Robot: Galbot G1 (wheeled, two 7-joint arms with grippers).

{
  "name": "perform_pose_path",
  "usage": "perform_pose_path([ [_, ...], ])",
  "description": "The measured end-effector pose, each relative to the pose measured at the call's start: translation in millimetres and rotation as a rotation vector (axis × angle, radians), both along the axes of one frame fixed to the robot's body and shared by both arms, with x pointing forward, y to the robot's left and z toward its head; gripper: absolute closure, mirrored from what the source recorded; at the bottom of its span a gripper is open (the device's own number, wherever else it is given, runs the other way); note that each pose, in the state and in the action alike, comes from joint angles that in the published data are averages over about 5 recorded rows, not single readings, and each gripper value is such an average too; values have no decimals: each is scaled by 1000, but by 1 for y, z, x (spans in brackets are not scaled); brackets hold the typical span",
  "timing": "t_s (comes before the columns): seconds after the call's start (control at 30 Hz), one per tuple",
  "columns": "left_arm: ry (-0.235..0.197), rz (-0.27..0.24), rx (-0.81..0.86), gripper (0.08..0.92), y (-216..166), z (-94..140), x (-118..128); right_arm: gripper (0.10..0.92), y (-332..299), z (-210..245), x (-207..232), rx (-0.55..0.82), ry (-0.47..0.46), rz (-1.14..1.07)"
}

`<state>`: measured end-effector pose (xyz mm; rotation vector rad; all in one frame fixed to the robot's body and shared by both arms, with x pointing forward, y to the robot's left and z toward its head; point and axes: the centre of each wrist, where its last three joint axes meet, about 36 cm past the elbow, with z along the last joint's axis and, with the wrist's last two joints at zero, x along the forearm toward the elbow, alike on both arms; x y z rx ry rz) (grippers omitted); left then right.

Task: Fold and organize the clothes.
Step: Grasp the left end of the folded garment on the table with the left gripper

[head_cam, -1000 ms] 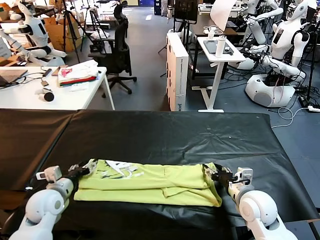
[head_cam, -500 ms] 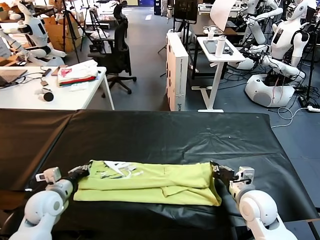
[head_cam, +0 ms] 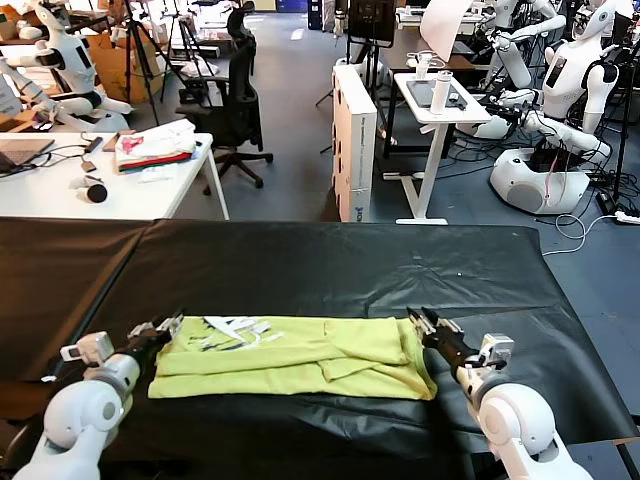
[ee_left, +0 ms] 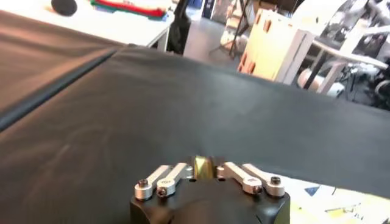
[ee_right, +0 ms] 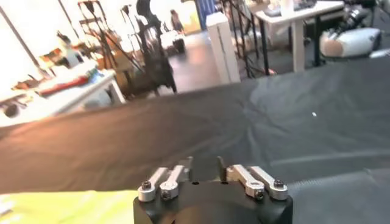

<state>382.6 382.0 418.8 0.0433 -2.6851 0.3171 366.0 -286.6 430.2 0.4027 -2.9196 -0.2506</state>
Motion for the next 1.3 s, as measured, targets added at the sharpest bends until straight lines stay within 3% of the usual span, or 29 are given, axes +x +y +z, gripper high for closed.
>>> perform_pose_path([
  [0.17, 51, -19, -54, 95, 11, 13, -8, 116, -9, 2, -23, -91, -194, 72],
  [0.37, 162, -122, -199, 93, 38, 33, -23, 115, -19, 5, -65, -165, -290, 136],
  [0.47, 201, -149, -254, 92, 54, 42, -26, 115, -22, 6, -85, -182, -294, 141],
  [0.73, 217, -153, -274, 92, 69, 47, -28, 115, -28, -3, -116, -199, -238, 109],
  [1.3, 268, -218, -307, 92, 64, 24, -47, 115, -33, -12, -126, -202, -195, 82],
])
